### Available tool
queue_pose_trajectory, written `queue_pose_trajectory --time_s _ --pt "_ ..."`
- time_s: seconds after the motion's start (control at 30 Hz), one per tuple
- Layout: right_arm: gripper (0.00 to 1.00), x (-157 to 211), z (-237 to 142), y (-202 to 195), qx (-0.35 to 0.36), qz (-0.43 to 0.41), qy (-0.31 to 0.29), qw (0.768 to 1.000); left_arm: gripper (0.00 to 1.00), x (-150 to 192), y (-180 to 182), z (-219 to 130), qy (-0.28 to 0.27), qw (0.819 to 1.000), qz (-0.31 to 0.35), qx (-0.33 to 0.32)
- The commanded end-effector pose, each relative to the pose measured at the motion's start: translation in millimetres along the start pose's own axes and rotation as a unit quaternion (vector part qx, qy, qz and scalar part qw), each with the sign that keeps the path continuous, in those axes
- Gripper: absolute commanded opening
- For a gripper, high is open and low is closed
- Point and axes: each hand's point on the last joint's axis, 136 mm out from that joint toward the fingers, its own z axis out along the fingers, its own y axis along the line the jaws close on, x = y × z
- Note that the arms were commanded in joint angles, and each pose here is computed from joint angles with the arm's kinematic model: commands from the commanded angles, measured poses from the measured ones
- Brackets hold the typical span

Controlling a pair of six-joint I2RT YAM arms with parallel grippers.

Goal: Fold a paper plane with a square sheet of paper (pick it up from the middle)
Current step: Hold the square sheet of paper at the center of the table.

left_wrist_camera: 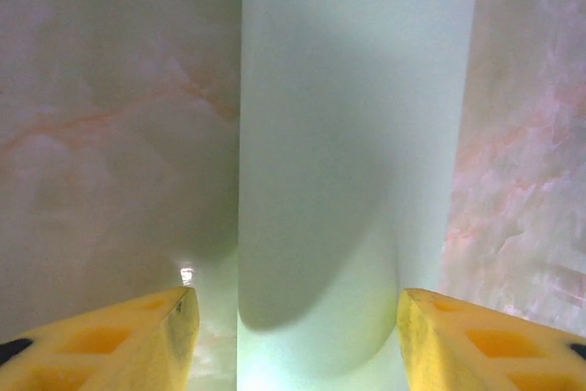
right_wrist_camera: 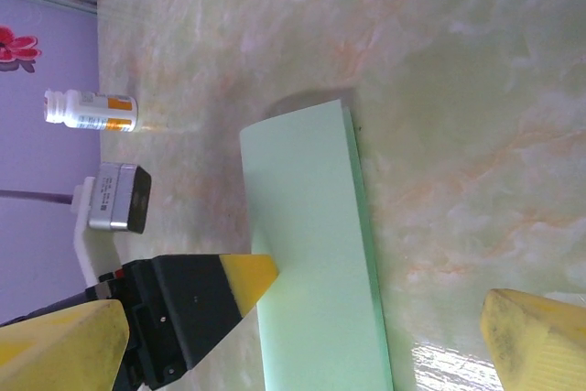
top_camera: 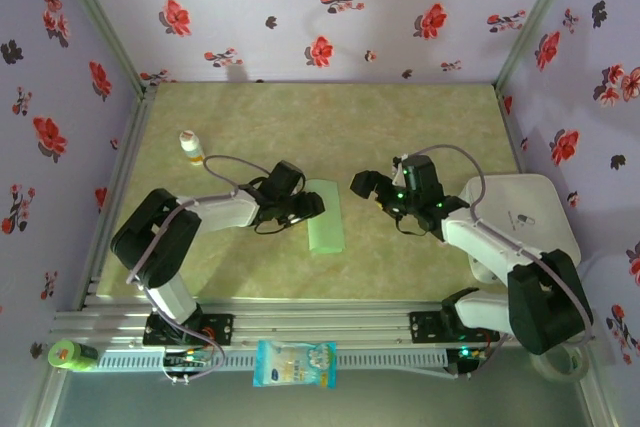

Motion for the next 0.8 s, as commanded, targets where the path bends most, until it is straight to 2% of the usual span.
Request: queue_pose_trajectory --time_s 0.0,0.13,0.53,0.77 --pt "0.97 -0.4 3.8 9.9 -0.017 -0.013 0.008 1.000 0.57 -5.7 -0.5 -9.1 -0.012 1.000 0.022 -0.017" --pt "0.92 6.0 11.2 12.0 -0.024 -0.013 0.027 0.999 0.55 -4.5 2.3 -7.3 -0.006 0.999 0.030 -0.026" --pt "0.92 13.6 21.1 7.8 -0.008 -0.012 0.045 0.999 0.55 2.7 26.4 -2.0 0.011 0.996 0.024 -0.083" --pt "0.93 13.0 21.5 6.2 -0.002 -0.015 0.044 0.999 0.57 0.3 18.9 -0.8 0.016 0.996 0.047 -0.081"
